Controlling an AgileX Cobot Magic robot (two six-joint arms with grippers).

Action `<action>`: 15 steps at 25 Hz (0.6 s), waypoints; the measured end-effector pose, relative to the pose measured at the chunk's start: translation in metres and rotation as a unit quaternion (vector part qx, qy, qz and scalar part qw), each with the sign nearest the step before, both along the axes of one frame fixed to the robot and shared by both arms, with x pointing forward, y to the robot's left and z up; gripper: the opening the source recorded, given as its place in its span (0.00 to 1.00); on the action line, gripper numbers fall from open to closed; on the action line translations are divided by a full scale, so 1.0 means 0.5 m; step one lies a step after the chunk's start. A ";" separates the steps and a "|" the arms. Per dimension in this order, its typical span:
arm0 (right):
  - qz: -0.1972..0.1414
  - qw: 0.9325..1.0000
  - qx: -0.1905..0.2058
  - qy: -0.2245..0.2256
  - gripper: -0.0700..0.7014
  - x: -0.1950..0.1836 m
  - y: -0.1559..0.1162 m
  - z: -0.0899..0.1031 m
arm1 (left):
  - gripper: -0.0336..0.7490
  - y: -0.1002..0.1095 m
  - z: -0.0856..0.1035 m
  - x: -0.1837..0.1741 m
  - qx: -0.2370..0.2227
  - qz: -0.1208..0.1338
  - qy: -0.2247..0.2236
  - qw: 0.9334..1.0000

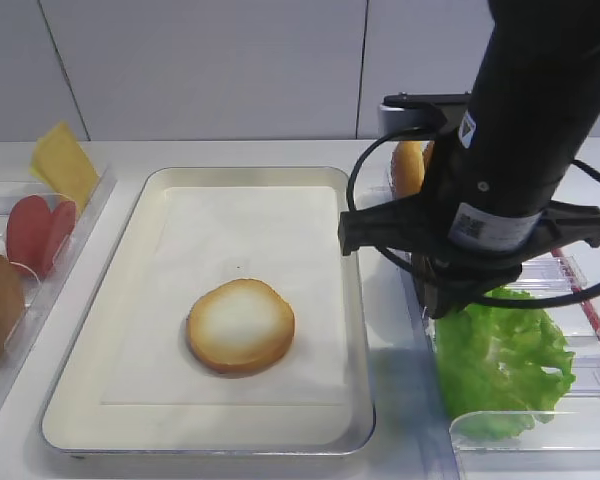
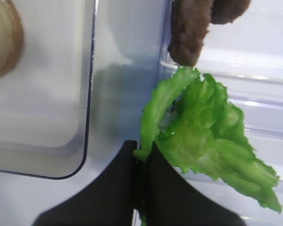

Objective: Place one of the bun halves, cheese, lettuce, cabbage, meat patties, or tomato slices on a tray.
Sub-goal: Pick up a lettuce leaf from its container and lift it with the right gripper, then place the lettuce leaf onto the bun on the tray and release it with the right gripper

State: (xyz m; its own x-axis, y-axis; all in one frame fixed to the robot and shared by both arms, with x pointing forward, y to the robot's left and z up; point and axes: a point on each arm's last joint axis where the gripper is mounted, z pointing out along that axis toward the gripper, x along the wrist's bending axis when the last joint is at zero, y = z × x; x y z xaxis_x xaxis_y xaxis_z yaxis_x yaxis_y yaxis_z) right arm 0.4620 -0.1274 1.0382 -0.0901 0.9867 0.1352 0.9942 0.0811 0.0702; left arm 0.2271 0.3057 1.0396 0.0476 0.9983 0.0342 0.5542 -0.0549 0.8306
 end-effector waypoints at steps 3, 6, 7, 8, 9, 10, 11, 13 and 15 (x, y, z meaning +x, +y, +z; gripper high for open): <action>0.004 1.000 0.026 -0.011 0.12 -0.009 0.001 0.030 | 0.50 0.000 0.000 0.000 0.000 0.000 0.000 1.000; 0.018 0.996 0.078 -0.027 0.12 -0.014 0.012 0.079 | 0.50 0.000 0.000 0.000 0.000 0.000 0.000 1.000; 0.028 0.994 0.103 -0.031 0.12 -0.014 0.021 0.094 | 0.50 0.000 0.000 0.000 0.000 0.000 0.000 1.000; 0.040 0.990 0.134 -0.035 0.12 -0.014 0.031 0.109 | 0.50 0.000 0.000 0.000 0.000 0.000 0.000 1.000; 0.047 0.985 0.159 -0.041 0.12 -0.012 0.041 0.118 | 0.50 0.000 0.000 0.000 0.000 0.000 0.000 1.000; 0.054 0.980 0.185 -0.046 0.12 -0.009 0.052 0.126 | 0.50 0.000 0.000 0.000 0.000 0.000 0.000 1.000; 0.058 0.976 0.205 -0.045 0.12 -0.004 0.062 0.126 | 0.50 0.000 0.000 0.000 0.000 0.000 0.000 1.000; 0.063 0.970 0.232 -0.043 0.12 0.009 0.082 0.123 | 0.50 0.000 0.000 0.000 0.000 0.000 0.000 1.000; 0.068 0.966 0.248 -0.034 0.11 0.026 0.102 0.105 | 0.50 0.000 0.000 0.000 0.000 0.000 0.000 1.000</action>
